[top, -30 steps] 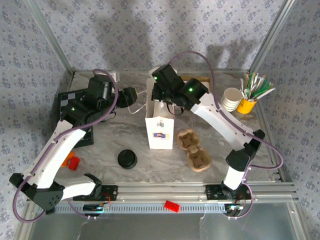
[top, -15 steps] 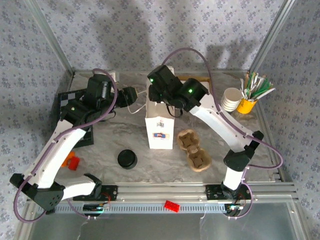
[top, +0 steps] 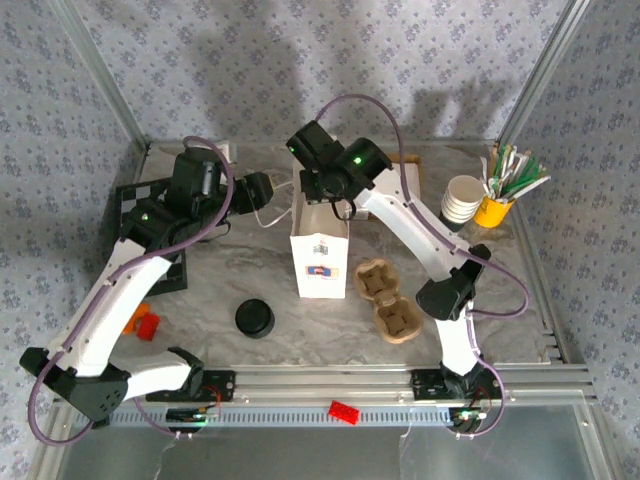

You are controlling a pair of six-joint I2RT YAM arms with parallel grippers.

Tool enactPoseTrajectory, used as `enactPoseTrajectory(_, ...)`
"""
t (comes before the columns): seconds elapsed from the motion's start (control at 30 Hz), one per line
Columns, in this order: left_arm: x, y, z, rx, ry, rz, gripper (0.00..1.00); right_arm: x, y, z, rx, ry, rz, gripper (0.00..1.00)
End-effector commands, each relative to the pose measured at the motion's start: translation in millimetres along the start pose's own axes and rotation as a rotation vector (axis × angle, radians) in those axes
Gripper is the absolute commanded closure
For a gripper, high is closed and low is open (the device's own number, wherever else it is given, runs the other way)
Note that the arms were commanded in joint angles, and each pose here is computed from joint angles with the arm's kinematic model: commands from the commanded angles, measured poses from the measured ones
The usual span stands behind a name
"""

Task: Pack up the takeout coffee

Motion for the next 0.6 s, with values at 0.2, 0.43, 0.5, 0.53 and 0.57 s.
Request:
enactPoseTrajectory(0.2, -6, 4, -5, 0.038, 0.017, -0.02, 0.34, 11, 9, -4, 0.003, 0.03, 0.054, 0.67)
enactPoseTrajectory(0.43, -7, 5, -6, 0.043, 0.018, -0.025, 0.34, -11, 49, -11, -0.001, 0.044, -0.092, 0.5)
enactPoseTrajectory(0.5, -8, 6, -6, 0.045, 0.017, -0.028, 0.34, -15, 47, -15, -0.004, 0.045, -0.096, 0.48)
enactPoseTrajectory(0.53, -8, 5, -6, 0.044, 0.017, -0.026, 0.34, -16, 45, -16, -0.006, 0.044, -0.097, 0.48)
enactPoseTrajectory(0.57, -8, 6, -6, 0.044, 0.019, -0.028, 0.34, -17, 42, -15, -0.012, 0.048, -0.095, 0.5)
Point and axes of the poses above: each hand's point on the last joint's axis, 136 mm out from that joint toward the fingers, its own y axis back along the fingers, its own z axis along the line the jaws close on, x = y × z, the point moved 5 cm from there along y, back along the fingers, and after that the axes turned 6 degrees about y, right-handed, at the moved point
